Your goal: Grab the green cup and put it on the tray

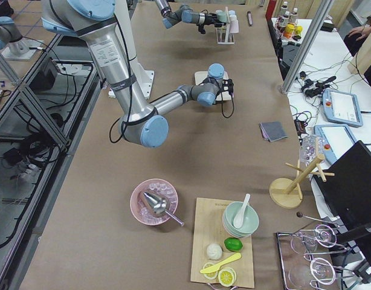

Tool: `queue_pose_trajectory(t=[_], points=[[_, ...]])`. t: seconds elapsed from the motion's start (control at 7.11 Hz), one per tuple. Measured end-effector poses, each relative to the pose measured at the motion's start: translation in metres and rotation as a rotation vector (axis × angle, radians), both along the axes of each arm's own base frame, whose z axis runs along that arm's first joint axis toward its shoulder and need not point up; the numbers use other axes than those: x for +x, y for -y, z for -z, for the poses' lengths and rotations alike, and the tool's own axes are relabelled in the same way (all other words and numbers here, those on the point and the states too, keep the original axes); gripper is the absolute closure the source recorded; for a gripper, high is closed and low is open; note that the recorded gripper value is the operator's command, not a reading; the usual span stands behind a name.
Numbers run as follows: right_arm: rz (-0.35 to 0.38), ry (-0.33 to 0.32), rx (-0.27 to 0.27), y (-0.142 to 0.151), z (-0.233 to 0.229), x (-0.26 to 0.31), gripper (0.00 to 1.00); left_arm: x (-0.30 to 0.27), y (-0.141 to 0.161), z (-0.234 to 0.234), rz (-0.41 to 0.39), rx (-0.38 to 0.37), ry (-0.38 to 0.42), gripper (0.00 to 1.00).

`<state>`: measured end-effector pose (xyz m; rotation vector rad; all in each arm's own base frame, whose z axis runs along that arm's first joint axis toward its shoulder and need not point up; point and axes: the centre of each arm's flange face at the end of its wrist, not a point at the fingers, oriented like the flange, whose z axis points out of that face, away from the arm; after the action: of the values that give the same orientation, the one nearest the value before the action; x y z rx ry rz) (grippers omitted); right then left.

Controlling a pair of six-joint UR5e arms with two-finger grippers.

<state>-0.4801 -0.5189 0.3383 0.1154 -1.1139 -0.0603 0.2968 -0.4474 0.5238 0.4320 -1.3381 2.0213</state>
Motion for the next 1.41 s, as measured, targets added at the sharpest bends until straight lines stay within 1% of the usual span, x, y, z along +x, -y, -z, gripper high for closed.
queue_pose_trajectory(t=[0.28, 0.42, 0.56, 0.7, 0.84, 0.98, 1.12, 1.27, 1.41], points=[[-0.001, 0.003, -0.010, -0.001, 0.001, -0.001, 1.00, -0.019, -0.007, 0.011, 0.008, 0.010, -0.014, 0.44], [-0.010, 0.008, -0.028, 0.000, 0.005, -0.002, 1.00, -0.031, -0.013, 0.020, 0.011, 0.019, -0.027, 0.45], [-0.017, 0.013, -0.044, 0.000, 0.008, -0.002, 1.00, -0.045, -0.016, 0.038, 0.012, 0.035, -0.036, 0.50], [-0.020, 0.015, -0.051, 0.000, 0.009, -0.003, 0.04, -0.057, -0.017, 0.063, 0.008, 0.060, -0.042, 0.52], [-0.020, 0.015, -0.052, -0.001, 0.009, -0.004, 0.00, -0.064, -0.015, 0.086, 0.013, 0.087, -0.064, 0.52], [-0.021, 0.013, -0.050, -0.003, 0.009, -0.006, 0.00, -0.063, -0.008, 0.107, 0.024, 0.118, -0.106, 0.53], [-0.024, 0.012, -0.048, -0.003, 0.009, -0.007, 0.00, -0.055, 0.001, 0.126, 0.041, 0.146, -0.169, 0.56], [-0.026, 0.012, -0.047, -0.004, 0.009, -0.007, 0.00, -0.047, 0.009, 0.140, 0.069, 0.169, -0.267, 0.57], [-0.026, 0.012, -0.047, -0.004, 0.008, -0.007, 0.00, -0.041, 0.013, 0.146, 0.101, 0.177, -0.396, 0.57]])
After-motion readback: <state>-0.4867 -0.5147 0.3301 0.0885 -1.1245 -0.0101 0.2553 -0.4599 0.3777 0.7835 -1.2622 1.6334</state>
